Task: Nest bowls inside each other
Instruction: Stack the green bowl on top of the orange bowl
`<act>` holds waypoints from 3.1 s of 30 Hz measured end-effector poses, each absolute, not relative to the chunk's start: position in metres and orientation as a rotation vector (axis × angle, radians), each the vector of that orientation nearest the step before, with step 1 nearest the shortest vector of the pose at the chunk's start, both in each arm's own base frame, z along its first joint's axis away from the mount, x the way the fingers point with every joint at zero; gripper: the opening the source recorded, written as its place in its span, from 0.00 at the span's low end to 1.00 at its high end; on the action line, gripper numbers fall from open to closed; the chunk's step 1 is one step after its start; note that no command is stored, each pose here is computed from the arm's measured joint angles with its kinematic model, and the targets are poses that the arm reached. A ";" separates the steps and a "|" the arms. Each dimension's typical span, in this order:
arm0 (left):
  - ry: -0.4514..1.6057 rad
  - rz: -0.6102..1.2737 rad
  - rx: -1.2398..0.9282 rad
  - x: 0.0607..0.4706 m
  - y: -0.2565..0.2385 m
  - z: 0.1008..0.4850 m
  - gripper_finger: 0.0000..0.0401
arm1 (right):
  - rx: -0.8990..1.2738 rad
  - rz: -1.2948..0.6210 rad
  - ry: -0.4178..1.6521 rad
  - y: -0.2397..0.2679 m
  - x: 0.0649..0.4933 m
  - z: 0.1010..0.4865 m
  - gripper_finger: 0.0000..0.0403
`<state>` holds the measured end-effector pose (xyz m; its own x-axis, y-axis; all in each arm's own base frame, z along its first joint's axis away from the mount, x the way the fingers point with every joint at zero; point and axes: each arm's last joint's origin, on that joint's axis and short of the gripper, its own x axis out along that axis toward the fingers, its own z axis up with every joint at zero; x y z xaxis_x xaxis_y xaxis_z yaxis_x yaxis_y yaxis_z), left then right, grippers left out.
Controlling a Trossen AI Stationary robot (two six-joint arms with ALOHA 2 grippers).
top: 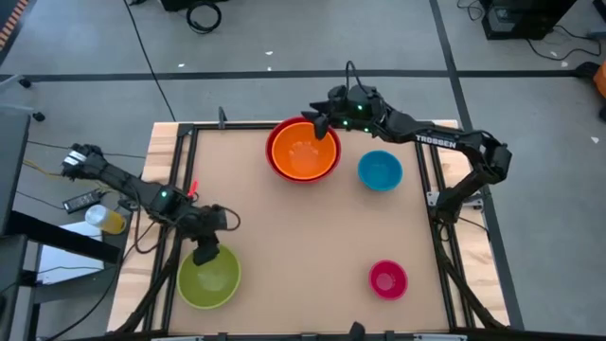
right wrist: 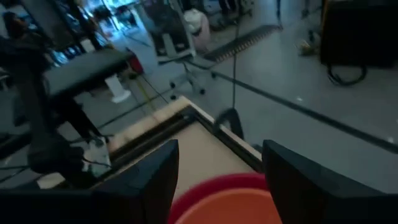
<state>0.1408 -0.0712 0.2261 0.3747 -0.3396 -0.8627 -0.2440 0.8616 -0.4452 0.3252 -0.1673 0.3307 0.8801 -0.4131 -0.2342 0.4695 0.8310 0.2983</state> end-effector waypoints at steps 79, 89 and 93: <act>1.229 0.367 -0.468 0.137 -0.066 0.221 0.38 | 0.376 0.000 0.432 0.037 0.443 0.265 0.56; 1.246 0.164 -0.528 0.138 -0.073 0.178 0.56 | 0.644 -0.114 0.532 0.069 0.483 0.247 0.59; 1.260 0.183 -0.541 0.135 -0.071 0.168 0.37 | 0.704 -0.174 0.559 0.089 0.486 0.238 0.59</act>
